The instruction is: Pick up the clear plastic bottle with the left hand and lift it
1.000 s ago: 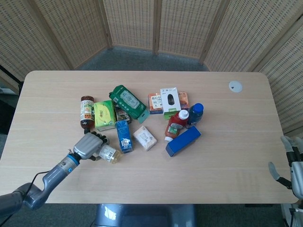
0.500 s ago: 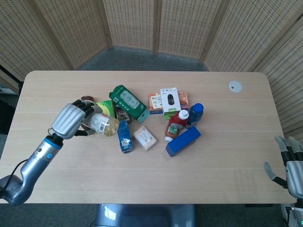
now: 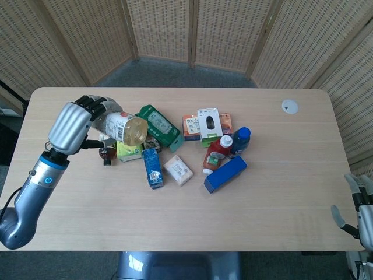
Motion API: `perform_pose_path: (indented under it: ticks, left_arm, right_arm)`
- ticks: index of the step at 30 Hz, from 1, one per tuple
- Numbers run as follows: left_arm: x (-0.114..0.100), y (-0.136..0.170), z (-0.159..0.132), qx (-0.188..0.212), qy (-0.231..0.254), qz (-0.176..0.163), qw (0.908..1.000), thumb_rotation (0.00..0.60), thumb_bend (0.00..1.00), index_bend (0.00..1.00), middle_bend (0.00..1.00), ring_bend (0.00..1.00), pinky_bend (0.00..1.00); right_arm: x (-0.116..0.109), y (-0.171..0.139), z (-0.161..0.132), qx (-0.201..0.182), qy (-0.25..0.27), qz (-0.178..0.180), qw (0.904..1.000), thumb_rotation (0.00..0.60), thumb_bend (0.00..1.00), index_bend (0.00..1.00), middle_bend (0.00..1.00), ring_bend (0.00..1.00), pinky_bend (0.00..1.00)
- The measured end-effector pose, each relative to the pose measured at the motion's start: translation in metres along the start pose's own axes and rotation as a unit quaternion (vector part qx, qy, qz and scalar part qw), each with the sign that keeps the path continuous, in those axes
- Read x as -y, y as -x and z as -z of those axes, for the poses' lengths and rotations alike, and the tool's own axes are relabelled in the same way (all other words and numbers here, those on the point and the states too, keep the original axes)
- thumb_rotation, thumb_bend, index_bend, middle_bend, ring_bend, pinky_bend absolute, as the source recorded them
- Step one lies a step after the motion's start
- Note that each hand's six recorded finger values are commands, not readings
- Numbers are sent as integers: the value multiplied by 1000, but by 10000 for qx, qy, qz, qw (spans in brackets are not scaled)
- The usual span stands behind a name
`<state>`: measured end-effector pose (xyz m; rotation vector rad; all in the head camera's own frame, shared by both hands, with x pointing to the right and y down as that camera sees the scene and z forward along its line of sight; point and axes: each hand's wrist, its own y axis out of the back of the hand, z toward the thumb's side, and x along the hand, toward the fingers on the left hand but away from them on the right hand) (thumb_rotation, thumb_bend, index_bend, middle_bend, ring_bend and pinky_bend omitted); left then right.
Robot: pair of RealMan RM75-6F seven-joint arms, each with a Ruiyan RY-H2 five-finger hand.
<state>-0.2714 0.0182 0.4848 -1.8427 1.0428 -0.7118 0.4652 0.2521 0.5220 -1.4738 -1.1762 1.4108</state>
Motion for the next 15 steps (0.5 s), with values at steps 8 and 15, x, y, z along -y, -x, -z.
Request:
perform_pose_path:
  ticks: [8, 15]
  left_arm:
    - [-9, 5, -1, -38, -46, -96, 9999, 600, 386, 779, 775, 763, 630]
    - [-11, 3, 0, -18, -16, -173, 9998, 600, 386, 776, 772, 754, 621]
  right_arm:
    - [2, -1, 1, -29, 33, 22, 10000, 22, 391, 0, 0, 0, 0]
    - [1, 0, -3, -63, 8, 42, 10000, 23, 391, 0, 0, 0, 0]
